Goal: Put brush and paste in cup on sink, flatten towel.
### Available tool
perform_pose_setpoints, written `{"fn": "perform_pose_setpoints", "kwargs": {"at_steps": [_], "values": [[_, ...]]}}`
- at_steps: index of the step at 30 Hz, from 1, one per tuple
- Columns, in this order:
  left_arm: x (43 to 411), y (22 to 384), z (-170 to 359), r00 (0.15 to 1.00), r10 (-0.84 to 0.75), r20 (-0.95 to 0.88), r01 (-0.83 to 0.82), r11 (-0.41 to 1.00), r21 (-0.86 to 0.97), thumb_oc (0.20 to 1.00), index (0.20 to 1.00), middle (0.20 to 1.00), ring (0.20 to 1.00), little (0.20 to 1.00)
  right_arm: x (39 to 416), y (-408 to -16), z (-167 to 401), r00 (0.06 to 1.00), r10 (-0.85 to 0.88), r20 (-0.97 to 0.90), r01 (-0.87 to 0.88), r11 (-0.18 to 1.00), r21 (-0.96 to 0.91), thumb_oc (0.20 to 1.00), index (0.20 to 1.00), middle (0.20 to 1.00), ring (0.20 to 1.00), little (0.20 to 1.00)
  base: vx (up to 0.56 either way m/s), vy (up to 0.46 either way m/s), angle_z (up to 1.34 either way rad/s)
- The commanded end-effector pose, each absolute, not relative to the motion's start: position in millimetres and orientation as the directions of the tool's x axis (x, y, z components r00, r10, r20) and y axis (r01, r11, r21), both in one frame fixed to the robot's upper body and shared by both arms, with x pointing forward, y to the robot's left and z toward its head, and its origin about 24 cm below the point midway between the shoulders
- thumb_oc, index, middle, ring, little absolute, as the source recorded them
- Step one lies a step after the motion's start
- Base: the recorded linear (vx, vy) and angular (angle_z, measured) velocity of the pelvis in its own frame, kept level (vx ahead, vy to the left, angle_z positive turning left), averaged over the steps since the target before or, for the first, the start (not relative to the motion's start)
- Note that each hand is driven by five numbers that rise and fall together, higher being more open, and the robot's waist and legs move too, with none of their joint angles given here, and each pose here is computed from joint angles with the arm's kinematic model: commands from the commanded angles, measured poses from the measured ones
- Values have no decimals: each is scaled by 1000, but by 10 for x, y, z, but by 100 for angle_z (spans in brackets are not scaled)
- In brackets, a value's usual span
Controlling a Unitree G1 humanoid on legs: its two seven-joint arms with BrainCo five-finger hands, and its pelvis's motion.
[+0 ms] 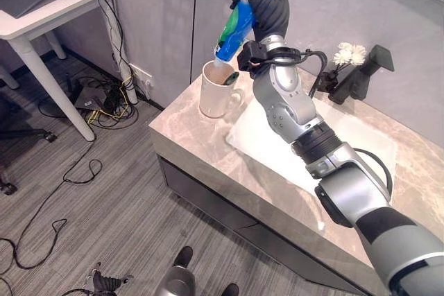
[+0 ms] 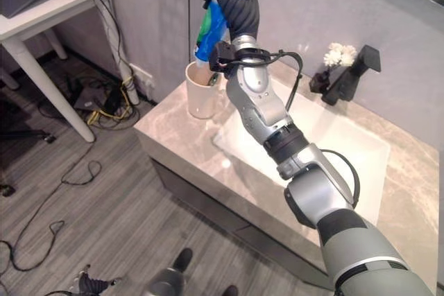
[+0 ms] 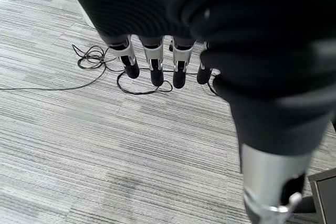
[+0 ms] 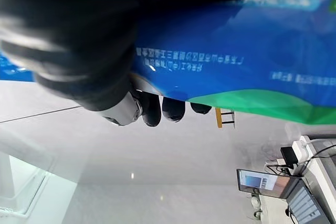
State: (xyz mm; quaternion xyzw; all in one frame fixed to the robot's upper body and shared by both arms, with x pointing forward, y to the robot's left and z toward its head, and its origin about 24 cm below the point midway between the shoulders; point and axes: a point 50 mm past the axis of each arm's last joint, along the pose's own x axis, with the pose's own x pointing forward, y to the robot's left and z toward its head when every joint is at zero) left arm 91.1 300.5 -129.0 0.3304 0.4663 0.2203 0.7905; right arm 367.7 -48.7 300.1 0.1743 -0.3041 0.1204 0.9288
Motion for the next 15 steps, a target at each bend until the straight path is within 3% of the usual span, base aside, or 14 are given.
{"fn": "perform_pose_setpoints", "kwargs": {"at_steps": [1,15], "values": [[883,3069,-1288,459,664,-591,13,660,751,1000,1000,1000,1000,1000,3593,-508,3383,681,123,722,-322,936,144,200,200,200,200,200,-3,15,12],[980,3004,-1292,489,643,-590,17,669,743,1000,1000,1000,1000,1000,3645,-544,3324,690,136,711,-268,960,76,200,200,200,200,200,0,2,3]]}}
